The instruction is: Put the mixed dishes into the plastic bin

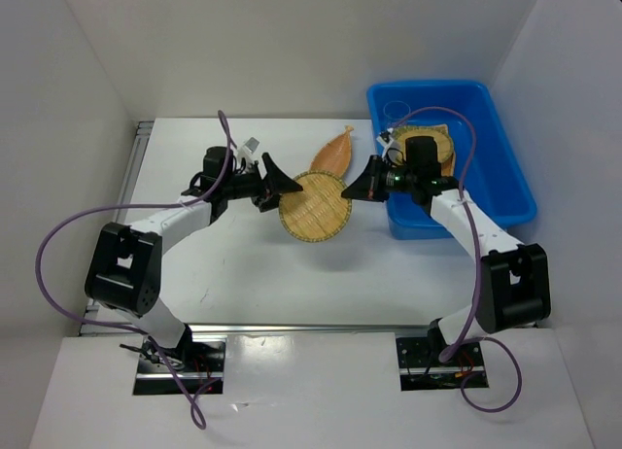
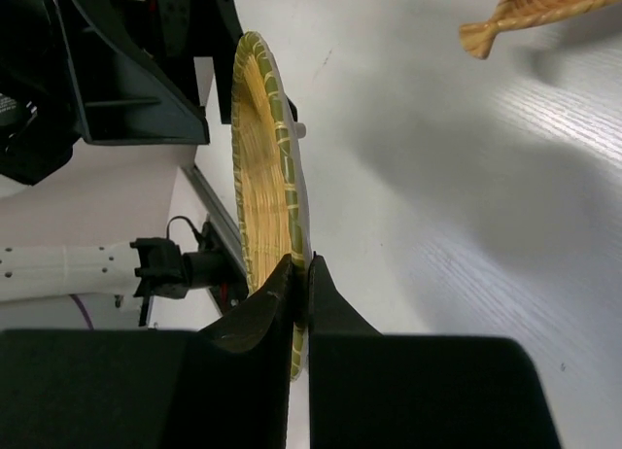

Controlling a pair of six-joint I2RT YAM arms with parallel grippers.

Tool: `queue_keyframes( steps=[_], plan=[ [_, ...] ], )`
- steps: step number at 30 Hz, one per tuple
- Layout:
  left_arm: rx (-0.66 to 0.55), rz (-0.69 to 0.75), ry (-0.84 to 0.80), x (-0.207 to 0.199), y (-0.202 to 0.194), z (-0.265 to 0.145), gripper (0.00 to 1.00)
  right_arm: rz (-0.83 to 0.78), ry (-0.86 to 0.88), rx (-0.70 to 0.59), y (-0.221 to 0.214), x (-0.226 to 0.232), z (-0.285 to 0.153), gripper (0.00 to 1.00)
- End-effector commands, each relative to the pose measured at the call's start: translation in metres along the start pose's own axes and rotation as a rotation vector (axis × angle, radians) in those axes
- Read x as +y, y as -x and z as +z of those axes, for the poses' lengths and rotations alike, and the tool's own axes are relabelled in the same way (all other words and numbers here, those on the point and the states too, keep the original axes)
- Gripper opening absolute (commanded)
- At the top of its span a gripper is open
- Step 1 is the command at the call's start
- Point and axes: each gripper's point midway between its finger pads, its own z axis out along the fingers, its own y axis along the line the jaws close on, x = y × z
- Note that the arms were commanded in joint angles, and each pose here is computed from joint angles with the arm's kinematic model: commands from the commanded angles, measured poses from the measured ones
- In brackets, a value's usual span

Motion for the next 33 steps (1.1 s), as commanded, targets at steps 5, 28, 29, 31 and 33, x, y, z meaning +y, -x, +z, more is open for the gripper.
queue_keyframes(
  steps=[5, 28, 29, 31, 33],
  plan=[
    [-0.064, 0.085, -0.076, -0.032, 0.025, 0.003, 1.0, -0.06, 0.069, -0.06, 0.037, 0.027, -0.014, 0.01],
    [-0.125, 0.125, 0.132, 0.021, 0.058, -0.032, 1.0, 0.145, -0.512, -0.628, 0.246, -0.148, -0.15, 0.01],
    [-0.118, 0.135, 0.127, 0.02, 0.057, -0.032, 1.0, 0.164, -0.518, -0.642, 0.249, -0.154, -0.155, 0.01],
    [-0.107, 0.13, 0.137, 0.026, 0.057, -0.029, 1.0, 0.188, -0.538, -0.669, 0.256, -0.166, -0.166, 0.01],
    [-0.097, 0.125, 0.134, 0.026, 0.057, -0.028, 1.0, 0.219, -0.584, -0.708, 0.258, -0.184, -0.181, 0.01]
  ],
)
